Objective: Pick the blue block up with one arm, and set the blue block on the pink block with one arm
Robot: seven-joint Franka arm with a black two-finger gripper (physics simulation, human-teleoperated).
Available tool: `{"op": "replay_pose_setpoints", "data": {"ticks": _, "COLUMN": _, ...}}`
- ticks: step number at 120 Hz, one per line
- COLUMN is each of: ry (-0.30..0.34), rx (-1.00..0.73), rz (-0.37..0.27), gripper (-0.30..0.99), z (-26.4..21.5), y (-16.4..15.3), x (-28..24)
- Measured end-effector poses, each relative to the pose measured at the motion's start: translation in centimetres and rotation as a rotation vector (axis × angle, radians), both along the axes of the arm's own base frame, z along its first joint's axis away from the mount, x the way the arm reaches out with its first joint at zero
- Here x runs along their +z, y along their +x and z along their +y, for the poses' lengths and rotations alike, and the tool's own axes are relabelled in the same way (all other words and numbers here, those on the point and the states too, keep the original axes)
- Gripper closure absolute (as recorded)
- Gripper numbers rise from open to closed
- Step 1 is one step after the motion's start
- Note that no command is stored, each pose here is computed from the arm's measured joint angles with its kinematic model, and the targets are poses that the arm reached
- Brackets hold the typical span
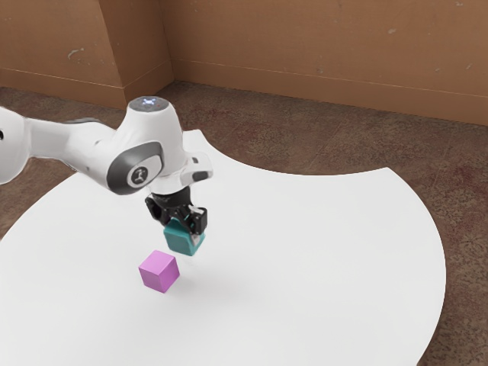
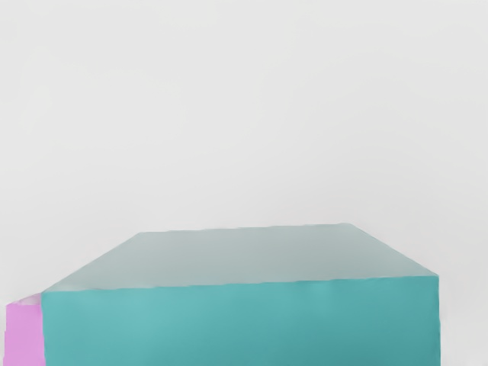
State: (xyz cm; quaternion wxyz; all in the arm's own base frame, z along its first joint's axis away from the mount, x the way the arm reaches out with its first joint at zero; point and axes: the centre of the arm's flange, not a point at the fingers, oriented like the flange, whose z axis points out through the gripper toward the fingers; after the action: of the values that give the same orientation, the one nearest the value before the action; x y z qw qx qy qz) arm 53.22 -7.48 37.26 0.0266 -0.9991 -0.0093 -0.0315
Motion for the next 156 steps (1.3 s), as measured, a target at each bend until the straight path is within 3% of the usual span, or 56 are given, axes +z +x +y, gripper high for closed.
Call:
{"op": "replay_pose_setpoints", "data": {"ticks": 14, "ry": 0.022, "rx": 0.043, "rz": 0.004, "gripper": 0.31, "z": 3.1, "y": -2.0, "x": 2.2}}
{"op": "replay_pose_setpoints", "data": {"ticks": 45, "ry": 0.030, "rx": 0.024, "rz": 0.066, "gripper": 0.30, "z": 4.5, "y": -2.8, "x": 0.0}}
{"op": "replay_pose_setpoints", "data": {"ticks": 74, "ry": -0.035, "rx": 0.041, "rz": 0.057, "gripper": 0.30, "z": 7.6, "y": -2.2, "x": -0.9}}
{"op": "replay_pose_setpoints", "data": {"ticks": 108, "ry": -0.049, "rx": 0.024, "rz": 0.067, "gripper": 0.31, "z": 11.3, "y": -2.0, "x": -1.3}}
{"op": "replay_pose_setpoints", "data": {"ticks": 156, "ry": -0.063, "rx": -0.107, "rz": 0.121, "gripper": 0.31, "z": 11.0, "y": -2.6, "x": -2.1}}
